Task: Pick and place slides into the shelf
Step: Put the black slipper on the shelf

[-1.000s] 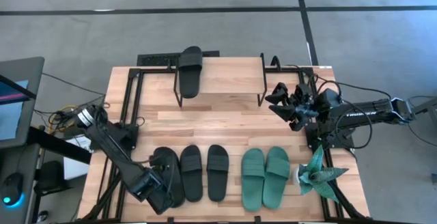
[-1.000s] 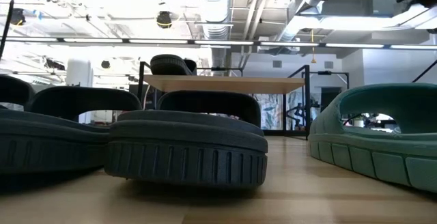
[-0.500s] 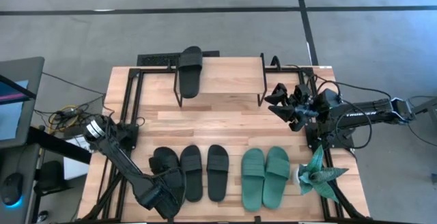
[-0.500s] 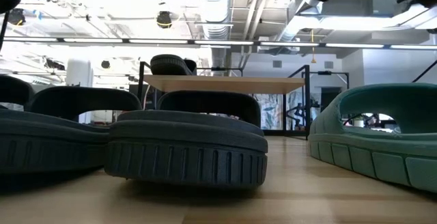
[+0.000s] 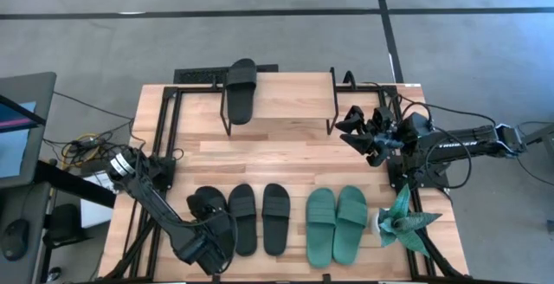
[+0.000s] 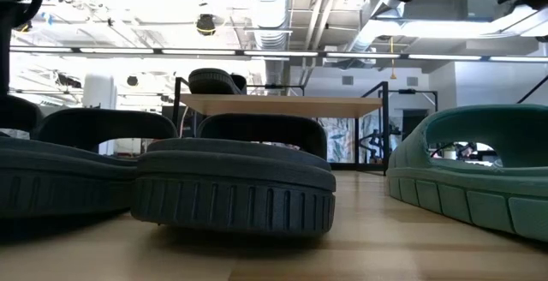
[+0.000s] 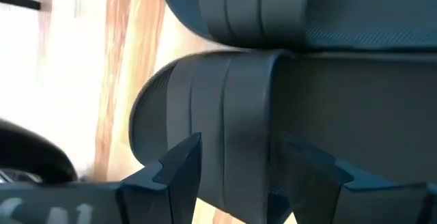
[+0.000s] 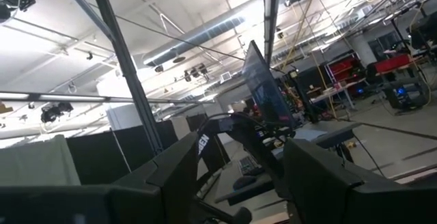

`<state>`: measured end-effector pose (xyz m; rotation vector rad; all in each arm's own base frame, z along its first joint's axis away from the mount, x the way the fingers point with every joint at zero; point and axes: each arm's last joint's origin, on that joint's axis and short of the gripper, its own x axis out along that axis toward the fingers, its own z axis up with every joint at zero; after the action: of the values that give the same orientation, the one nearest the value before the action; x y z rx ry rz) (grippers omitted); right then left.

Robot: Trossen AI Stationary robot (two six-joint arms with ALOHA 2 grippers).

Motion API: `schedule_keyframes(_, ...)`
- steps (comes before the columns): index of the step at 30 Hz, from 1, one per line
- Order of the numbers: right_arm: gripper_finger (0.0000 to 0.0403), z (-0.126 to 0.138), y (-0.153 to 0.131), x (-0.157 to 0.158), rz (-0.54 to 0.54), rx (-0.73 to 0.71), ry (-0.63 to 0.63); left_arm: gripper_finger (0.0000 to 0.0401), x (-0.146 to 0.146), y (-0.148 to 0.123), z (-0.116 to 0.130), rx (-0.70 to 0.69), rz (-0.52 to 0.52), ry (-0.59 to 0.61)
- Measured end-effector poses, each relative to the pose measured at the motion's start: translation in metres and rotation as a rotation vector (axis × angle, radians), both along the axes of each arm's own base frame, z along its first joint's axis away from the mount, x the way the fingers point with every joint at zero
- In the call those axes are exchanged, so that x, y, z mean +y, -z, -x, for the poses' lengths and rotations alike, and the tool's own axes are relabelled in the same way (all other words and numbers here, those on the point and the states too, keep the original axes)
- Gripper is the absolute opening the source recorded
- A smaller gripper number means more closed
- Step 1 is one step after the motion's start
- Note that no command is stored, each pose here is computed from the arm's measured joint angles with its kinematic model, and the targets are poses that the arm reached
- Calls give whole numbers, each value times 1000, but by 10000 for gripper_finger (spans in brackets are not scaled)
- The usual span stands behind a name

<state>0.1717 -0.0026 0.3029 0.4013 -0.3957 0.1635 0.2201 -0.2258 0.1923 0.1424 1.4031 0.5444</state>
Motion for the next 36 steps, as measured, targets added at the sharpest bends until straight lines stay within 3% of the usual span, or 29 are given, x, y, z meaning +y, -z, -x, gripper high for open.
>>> schedule_keyframes(17,201,0,0,0,0,1,-1,170,9,21,8,15,-38,-3)
schedule_keyframes(20,201,0,0,0,1,1,-1,138,11,18,9,32,-66,-8)
schedule_keyframes(25,201,0,0,0,1,1,0,21,14,12,11,70,-108,-12)
schedule_keyframes(32,201,-1,1,0,1,13,1,6,13,-15,9,77,-180,-25)
schedule_keyframes(36,201,-1,2,0,1,27,1,4,11,-33,1,-3,-142,8)
